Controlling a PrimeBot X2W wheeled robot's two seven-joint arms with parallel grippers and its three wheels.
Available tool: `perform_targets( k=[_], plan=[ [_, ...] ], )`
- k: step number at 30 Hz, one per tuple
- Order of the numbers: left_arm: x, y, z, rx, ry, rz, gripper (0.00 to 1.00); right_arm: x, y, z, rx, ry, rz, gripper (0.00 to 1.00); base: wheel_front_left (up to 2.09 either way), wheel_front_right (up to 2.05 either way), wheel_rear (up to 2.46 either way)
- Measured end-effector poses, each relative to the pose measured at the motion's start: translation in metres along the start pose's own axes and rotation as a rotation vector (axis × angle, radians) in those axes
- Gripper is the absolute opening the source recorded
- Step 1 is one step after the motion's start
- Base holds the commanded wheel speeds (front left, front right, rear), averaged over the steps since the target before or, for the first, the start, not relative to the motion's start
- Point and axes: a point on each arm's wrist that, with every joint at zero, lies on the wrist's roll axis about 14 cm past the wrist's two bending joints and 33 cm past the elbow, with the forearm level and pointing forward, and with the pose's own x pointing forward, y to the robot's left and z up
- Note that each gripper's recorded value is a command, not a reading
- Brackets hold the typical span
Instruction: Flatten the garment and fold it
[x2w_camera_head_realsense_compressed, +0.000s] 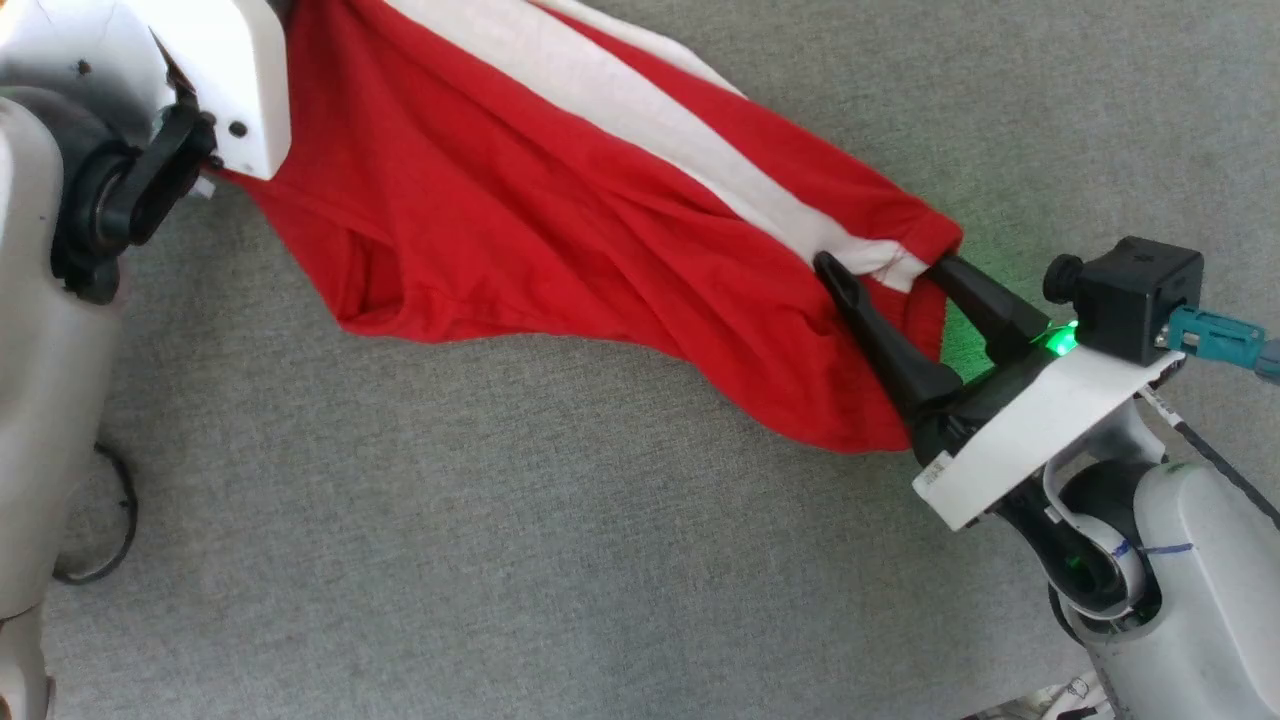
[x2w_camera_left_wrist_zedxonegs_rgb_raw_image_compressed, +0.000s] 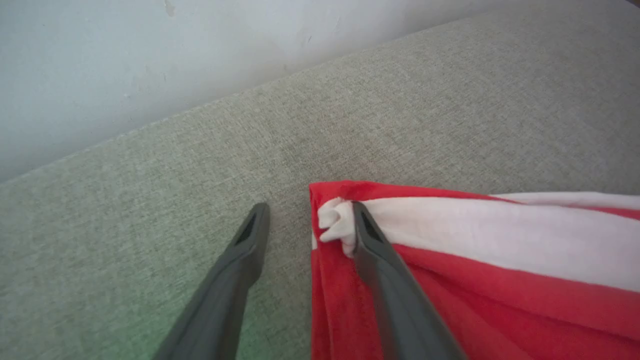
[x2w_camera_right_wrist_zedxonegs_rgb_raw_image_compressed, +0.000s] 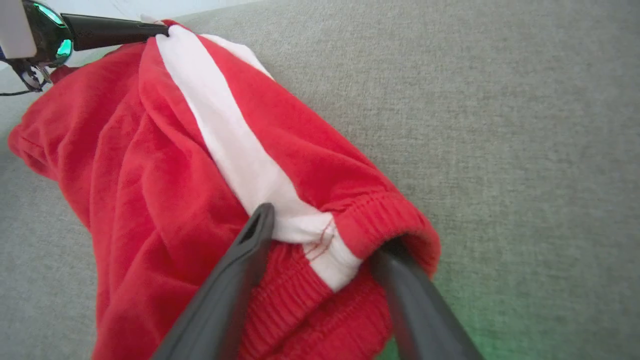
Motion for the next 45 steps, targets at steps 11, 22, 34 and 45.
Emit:
perform_targets(
  k=[11,22,34,45],
  plan=[
    [-0.024,-0.014,0.02,-0.085,-0.089,-0.014,1.0,-0.026,-0.009,0.011,0.0,0.014,-0.041,1.0,0.0,0.0,0.0],
    [-0.091,-0.026,0.068,-0.026,-0.364,0.03,1.0,-0.076,-0.01,0.032,0.025,-0.065,-0.107,1.0,0.0,0.0,0.0],
    [-0.194,-0.048,0.076,0.092,-0.764,0.208,1.0,-0.129,-0.015,0.045,0.002,-0.269,-0.26,1.0,0.0,0.0,0.0],
    [-0.247,-0.04,0.043,0.09,-0.817,0.369,1.0,-0.126,-0.011,0.039,0.047,-0.294,-0.232,1.0,0.0,0.0,0.0]
  ],
)
